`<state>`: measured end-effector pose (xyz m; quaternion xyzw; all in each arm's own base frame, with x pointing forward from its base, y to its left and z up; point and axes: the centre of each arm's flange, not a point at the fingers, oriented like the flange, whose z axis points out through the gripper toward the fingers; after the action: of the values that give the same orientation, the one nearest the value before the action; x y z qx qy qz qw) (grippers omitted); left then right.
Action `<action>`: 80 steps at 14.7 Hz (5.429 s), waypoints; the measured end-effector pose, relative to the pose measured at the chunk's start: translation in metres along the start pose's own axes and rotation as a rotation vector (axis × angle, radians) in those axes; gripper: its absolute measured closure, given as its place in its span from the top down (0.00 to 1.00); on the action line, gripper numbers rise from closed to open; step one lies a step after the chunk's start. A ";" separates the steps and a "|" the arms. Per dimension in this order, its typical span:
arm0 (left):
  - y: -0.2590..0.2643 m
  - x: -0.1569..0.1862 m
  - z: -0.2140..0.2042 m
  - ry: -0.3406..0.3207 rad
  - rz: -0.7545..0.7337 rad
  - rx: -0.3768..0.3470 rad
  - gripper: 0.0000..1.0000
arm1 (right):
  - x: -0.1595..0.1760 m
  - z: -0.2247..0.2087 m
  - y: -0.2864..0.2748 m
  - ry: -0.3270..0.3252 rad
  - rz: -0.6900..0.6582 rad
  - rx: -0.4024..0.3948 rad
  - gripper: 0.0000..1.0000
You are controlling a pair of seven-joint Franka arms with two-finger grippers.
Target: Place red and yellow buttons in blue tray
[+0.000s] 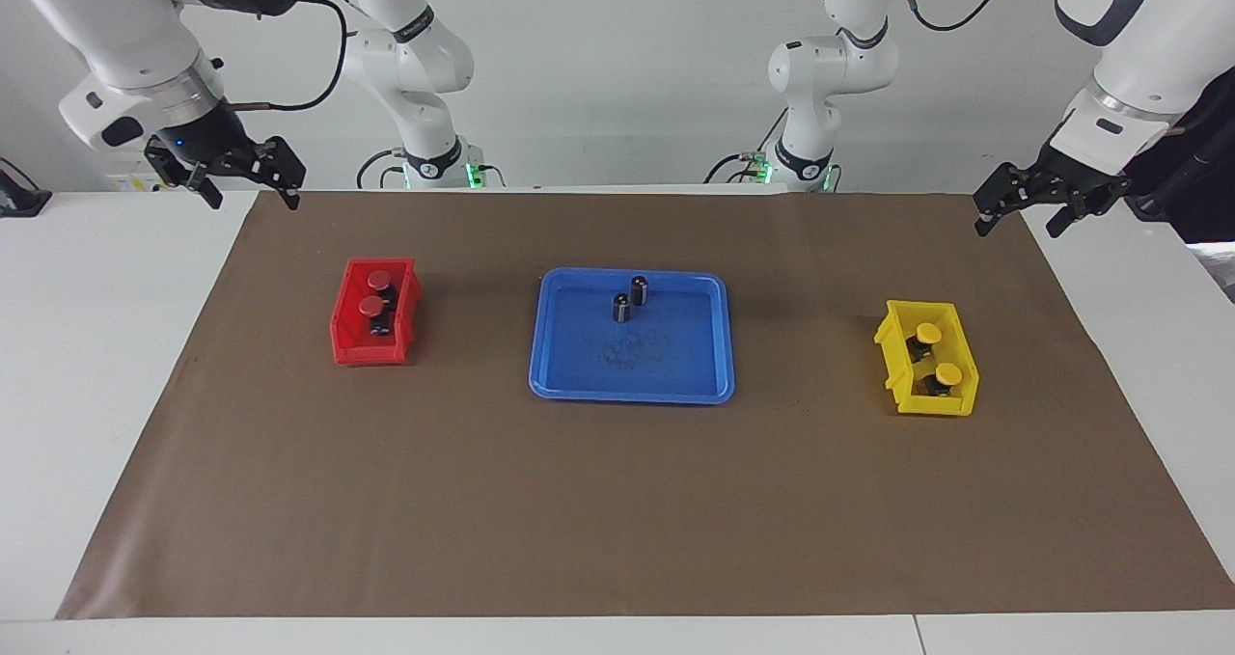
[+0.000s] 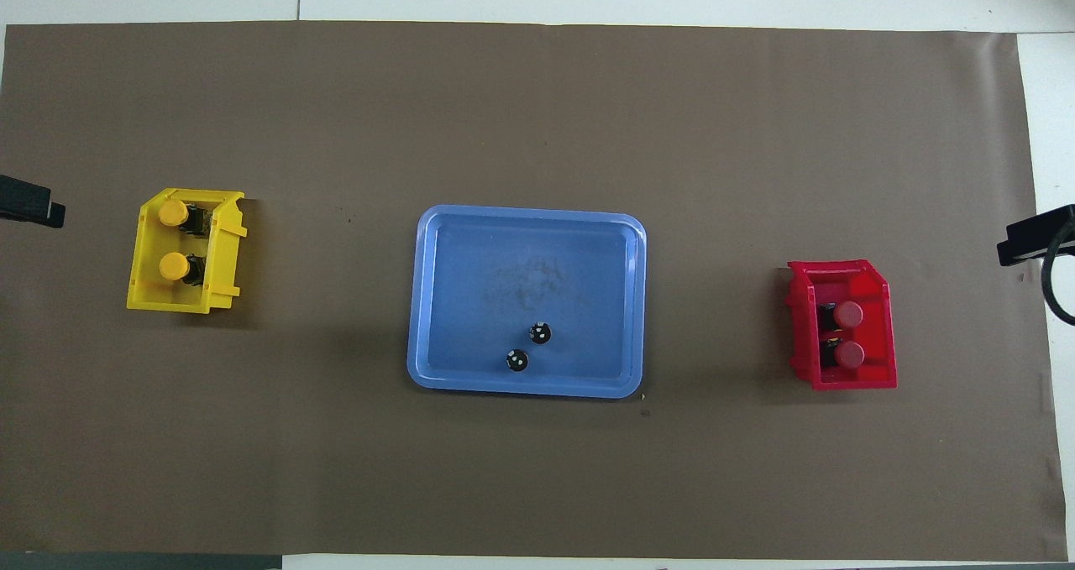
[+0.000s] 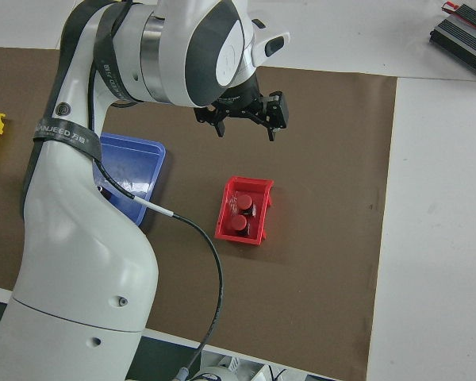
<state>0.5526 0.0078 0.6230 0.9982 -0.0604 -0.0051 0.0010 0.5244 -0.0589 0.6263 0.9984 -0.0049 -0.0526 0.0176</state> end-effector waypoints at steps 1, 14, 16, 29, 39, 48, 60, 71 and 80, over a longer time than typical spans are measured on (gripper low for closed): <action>0.000 0.000 0.000 0.000 0.000 0.000 1.00 | 0.000 0.000 0.000 0.000 0.000 0.000 1.00; 0.000 0.000 0.000 0.000 0.000 0.000 1.00 | -0.003 0.143 -0.033 0.076 -0.059 0.054 0.69; 0.000 0.000 0.000 0.000 0.000 0.000 1.00 | 0.001 0.174 -0.033 0.077 -0.058 0.054 0.67; 0.000 0.000 0.000 -0.001 0.000 0.000 1.00 | -0.003 0.252 -0.038 0.060 -0.057 0.055 0.59; 0.000 0.000 0.000 -0.001 0.000 0.000 1.00 | -0.011 0.269 -0.039 0.057 -0.057 0.054 0.55; 0.000 0.000 0.000 -0.001 0.000 0.000 1.00 | -0.017 0.276 -0.039 0.056 -0.057 0.054 0.52; 0.009 0.001 0.000 -0.001 0.017 0.000 1.00 | 0.003 0.226 -0.038 0.036 -0.093 0.057 0.42; 0.008 -0.003 0.020 0.007 -0.007 0.001 1.00 | 0.073 0.119 -0.290 0.129 0.000 0.085 0.42; -0.001 0.002 0.143 0.055 -0.026 0.007 0.89 | 0.069 0.250 -0.464 0.087 0.016 0.036 0.42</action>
<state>0.5528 0.0089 0.4798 0.9986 -0.0474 0.0224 -0.0008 0.5707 0.3955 0.3543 0.9999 -0.0128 -0.0089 0.0004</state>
